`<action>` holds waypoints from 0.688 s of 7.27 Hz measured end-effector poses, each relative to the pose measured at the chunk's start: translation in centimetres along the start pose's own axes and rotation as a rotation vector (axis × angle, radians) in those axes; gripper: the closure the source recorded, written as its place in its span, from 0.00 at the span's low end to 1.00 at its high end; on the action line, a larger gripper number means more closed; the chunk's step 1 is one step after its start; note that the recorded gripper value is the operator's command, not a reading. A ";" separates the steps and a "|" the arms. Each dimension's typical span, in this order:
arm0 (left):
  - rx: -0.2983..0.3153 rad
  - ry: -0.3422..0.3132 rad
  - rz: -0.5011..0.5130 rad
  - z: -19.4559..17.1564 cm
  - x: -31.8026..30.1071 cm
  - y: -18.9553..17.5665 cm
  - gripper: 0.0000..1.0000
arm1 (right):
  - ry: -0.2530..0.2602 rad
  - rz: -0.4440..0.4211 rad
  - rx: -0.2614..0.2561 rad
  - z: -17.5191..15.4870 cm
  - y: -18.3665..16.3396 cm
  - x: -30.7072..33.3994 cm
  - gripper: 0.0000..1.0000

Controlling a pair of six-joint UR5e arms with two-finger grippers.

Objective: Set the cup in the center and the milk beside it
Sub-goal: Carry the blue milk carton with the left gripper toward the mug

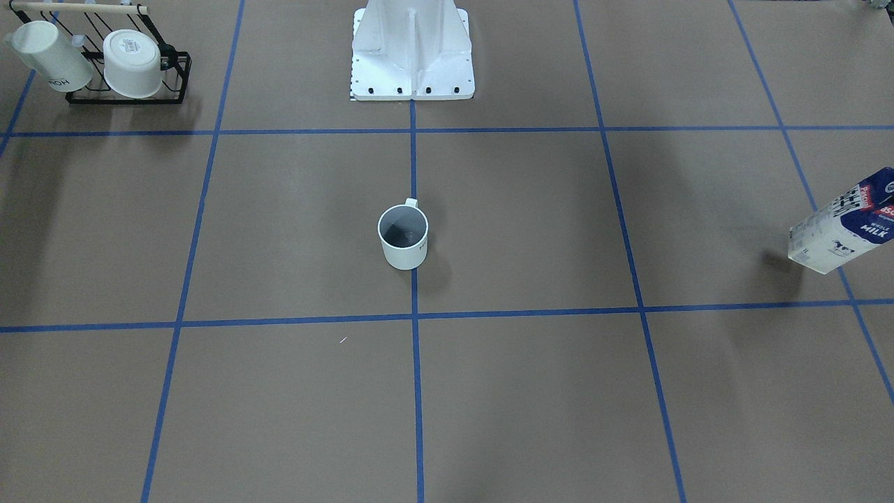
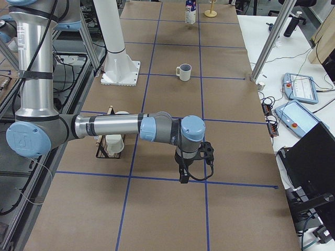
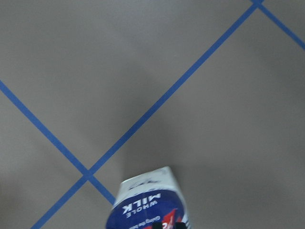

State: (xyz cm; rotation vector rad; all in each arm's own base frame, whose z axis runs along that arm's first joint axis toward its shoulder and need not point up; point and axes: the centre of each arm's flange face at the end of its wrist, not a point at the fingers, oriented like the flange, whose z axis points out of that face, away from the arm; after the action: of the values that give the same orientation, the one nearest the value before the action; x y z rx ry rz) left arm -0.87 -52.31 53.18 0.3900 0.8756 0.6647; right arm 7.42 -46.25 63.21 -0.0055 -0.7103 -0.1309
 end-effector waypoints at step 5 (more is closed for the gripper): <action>0.082 -0.009 -0.285 -5.3 10.9 -9.5 1.00 | -0.004 0.000 0.001 0.0 0.0 0.0 0.00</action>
State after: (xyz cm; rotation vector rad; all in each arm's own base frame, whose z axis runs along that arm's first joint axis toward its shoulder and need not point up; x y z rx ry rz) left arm 3.36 -51.68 38.40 0.3324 0.9303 0.3647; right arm 7.39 -46.25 63.17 -0.0043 -0.7145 -0.1306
